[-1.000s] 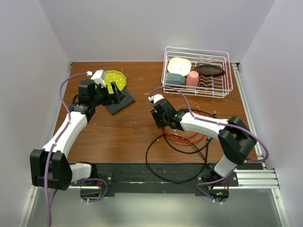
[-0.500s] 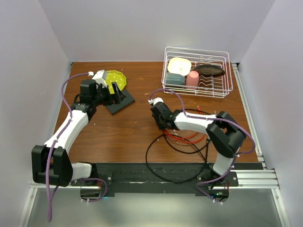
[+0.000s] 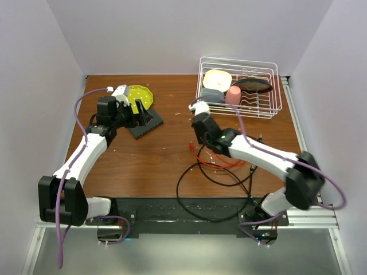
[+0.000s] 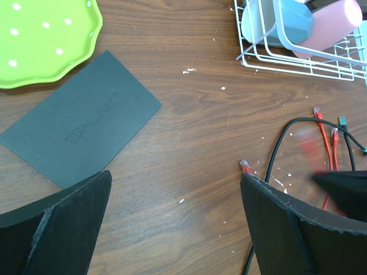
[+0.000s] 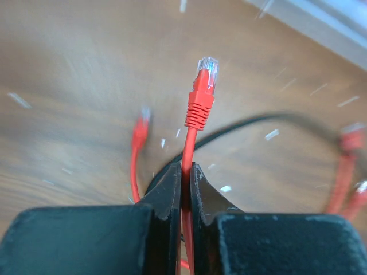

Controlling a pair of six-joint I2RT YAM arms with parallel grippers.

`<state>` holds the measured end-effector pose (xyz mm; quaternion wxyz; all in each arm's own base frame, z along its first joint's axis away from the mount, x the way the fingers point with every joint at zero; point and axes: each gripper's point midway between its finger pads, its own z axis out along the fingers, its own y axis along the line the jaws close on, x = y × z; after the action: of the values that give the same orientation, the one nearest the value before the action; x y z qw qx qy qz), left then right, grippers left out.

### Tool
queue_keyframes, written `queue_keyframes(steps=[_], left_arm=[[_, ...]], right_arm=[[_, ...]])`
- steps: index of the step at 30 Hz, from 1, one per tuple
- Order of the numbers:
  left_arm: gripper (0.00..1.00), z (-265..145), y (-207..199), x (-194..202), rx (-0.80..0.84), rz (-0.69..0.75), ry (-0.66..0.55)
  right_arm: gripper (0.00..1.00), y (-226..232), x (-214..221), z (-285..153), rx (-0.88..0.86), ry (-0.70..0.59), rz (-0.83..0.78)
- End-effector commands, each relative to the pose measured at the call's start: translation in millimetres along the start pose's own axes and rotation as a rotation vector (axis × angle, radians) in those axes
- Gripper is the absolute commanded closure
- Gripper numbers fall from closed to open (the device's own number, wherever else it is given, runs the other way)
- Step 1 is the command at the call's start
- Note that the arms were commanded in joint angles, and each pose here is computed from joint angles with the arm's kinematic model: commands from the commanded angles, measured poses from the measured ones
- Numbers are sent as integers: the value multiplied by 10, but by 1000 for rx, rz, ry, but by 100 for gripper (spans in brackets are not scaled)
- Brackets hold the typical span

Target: Insert the plug into the switch port

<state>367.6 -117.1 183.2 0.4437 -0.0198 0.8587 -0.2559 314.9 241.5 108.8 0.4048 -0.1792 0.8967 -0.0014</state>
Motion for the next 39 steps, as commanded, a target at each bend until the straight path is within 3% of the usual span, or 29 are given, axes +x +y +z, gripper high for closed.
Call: queue_keyframes(steps=[1, 4, 8, 11, 15, 20, 25, 30, 35, 39], left_arm=[[0, -29, -36, -70, 17, 2, -33], [0, -45, -48, -76, 21, 3, -38], [0, -82, -94, -123, 38, 11, -61], [0, -134, -159, -193, 62, 17, -96], [0, -210, -286, -239, 120, 15, -132], [0, -249, -399, -244, 177, 13, -130], [1, -279, -556, -239, 274, 17, -141], [6, -337, -792, -201, 430, 25, -137], [15, -468, -1079, -150, 632, 36, -133], [20, -555, -1189, -141, 695, 55, -134]], right_arm=[[100, -509, -1310, -1142, 45, -408, 127], [100, -811, -1724, -1856, 36, -602, 188], [100, -1124, -1975, -2539, 33, -766, 230], [100, -1177, -2037, -2769, 4, -818, 221], [100, -850, -1972, -2552, -105, -753, 83], [100, 43, -1486, -1910, -436, -546, -91], [100, 695, -898, -1468, -712, -420, -7], [100, 848, -742, -1352, -774, -386, 11], [100, 922, -886, -1446, -829, -425, 28], [100, 958, -916, -1464, -846, -433, 37]])
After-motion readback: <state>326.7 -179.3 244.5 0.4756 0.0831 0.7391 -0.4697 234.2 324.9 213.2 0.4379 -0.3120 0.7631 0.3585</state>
